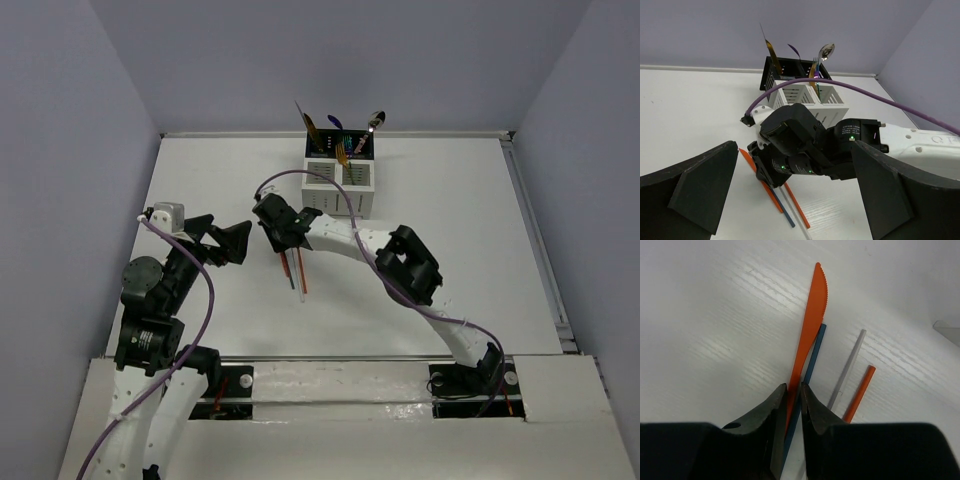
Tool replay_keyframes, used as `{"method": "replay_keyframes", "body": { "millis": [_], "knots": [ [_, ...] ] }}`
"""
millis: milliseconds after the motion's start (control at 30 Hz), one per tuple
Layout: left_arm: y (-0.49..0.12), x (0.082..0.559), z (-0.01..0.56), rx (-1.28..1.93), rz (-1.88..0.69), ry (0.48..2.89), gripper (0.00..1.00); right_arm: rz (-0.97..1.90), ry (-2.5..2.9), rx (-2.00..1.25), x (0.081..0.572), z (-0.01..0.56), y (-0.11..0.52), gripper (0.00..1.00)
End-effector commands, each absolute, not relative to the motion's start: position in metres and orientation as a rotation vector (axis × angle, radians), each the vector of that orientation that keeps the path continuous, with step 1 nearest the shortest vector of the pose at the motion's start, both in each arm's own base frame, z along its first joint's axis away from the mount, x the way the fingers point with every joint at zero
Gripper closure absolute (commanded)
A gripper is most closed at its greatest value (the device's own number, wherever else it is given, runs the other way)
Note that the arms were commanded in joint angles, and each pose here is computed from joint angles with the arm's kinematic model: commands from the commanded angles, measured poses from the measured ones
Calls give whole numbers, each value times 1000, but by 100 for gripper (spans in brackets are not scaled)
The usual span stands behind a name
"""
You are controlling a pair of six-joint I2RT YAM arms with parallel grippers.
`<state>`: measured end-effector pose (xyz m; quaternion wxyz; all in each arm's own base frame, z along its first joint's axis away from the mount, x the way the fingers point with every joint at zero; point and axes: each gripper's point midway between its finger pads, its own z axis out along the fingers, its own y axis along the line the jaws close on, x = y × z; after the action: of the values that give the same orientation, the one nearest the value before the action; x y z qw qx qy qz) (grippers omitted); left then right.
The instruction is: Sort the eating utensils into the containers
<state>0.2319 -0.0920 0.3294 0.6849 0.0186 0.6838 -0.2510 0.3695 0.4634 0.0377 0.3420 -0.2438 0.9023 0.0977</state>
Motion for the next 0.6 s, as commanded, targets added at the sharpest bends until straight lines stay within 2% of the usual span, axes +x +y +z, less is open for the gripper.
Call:
{"method": "replay_keyframes", "body": {
  "millis": [0,133,267,567],
  "knots": [
    [-92,233,336,48,-569,1494,1,196,2393,-671,369,21,454,77],
    [-92,232,336,49,-568,1494,1,161,2381,-695,373,23,452,75],
    [-92,232,336,49,-568,1494,1,92,2362,-749,377,28,445,81],
    [-92,233,337,48,-569,1493,1,18,2329,-807,383,35,437,75]
  ]
}}
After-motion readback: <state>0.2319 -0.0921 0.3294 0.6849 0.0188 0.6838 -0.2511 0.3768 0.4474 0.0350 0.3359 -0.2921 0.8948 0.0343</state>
